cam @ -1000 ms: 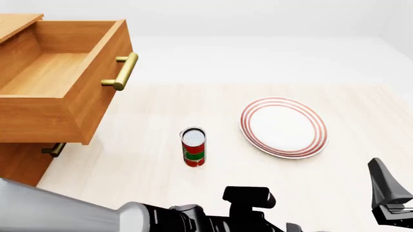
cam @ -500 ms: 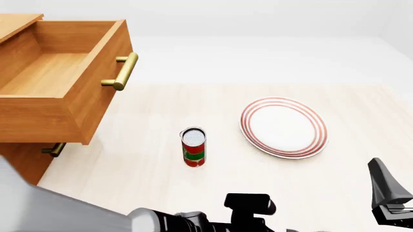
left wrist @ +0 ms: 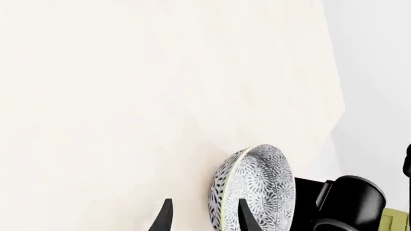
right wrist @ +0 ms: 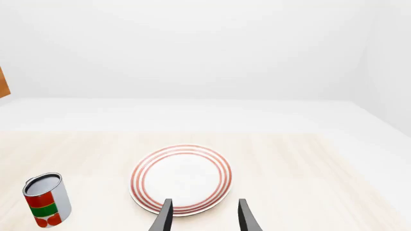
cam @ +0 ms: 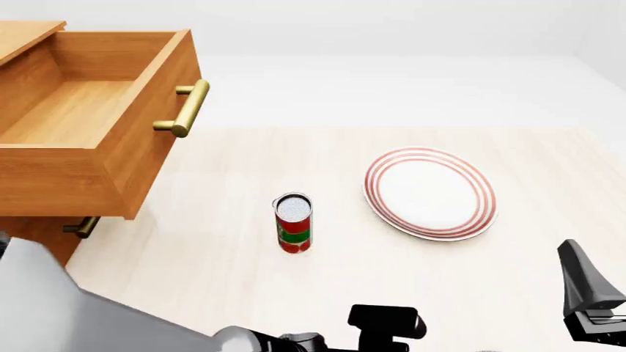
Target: Put the bowl in the top drawer of the cabinet.
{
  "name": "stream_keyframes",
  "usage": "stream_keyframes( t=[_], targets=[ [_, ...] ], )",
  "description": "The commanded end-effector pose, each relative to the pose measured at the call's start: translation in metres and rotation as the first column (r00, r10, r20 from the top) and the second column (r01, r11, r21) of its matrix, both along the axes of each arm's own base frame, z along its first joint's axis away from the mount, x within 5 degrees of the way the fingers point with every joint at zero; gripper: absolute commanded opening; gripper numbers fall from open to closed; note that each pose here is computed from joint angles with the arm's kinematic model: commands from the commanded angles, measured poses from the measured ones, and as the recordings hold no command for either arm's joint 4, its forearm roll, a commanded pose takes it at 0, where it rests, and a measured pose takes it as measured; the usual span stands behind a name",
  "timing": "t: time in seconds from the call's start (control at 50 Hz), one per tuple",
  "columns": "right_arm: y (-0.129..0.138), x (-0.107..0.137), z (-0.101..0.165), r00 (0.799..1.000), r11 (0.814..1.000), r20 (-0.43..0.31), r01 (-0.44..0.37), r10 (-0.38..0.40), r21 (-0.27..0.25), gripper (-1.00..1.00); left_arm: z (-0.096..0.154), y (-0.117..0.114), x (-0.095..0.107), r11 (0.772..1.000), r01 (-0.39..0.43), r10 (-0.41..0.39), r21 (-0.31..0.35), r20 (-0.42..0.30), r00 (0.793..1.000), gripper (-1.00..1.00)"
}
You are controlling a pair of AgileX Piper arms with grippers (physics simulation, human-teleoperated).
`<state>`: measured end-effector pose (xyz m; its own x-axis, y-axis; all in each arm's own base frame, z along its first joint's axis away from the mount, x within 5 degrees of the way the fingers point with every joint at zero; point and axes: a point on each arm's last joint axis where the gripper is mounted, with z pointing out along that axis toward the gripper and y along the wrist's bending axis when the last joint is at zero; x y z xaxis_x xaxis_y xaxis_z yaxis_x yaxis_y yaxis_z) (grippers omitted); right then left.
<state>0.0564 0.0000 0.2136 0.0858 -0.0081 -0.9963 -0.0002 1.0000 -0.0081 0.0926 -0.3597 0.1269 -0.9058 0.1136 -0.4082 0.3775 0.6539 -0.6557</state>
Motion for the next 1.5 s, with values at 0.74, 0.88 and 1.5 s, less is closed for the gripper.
stream_keyframes(
  t=[0.74,0.88,1.5],
  targets=[
    [0.000,0.000,0.000,1.000,1.000,0.000,0.000,0.000,0.000,1.00,0.008,0.000,0.012,1.000,-0.012,0.012,0.004,0.023,1.000,-1.00],
    [0.000,0.000,0.000,1.000,1.000,0.000,0.000,0.000,0.000,1.00,0.018,0.004,0.018,1.000,-0.019,0.019,0.002,0.037,0.999,-1.00],
    [0.000,0.000,0.000,1.000,1.000,0.000,0.000,0.000,0.000,1.00,0.056,0.036,0.059,0.995,-0.098,0.097,0.007,0.113,0.989,-1.00]
  ],
)
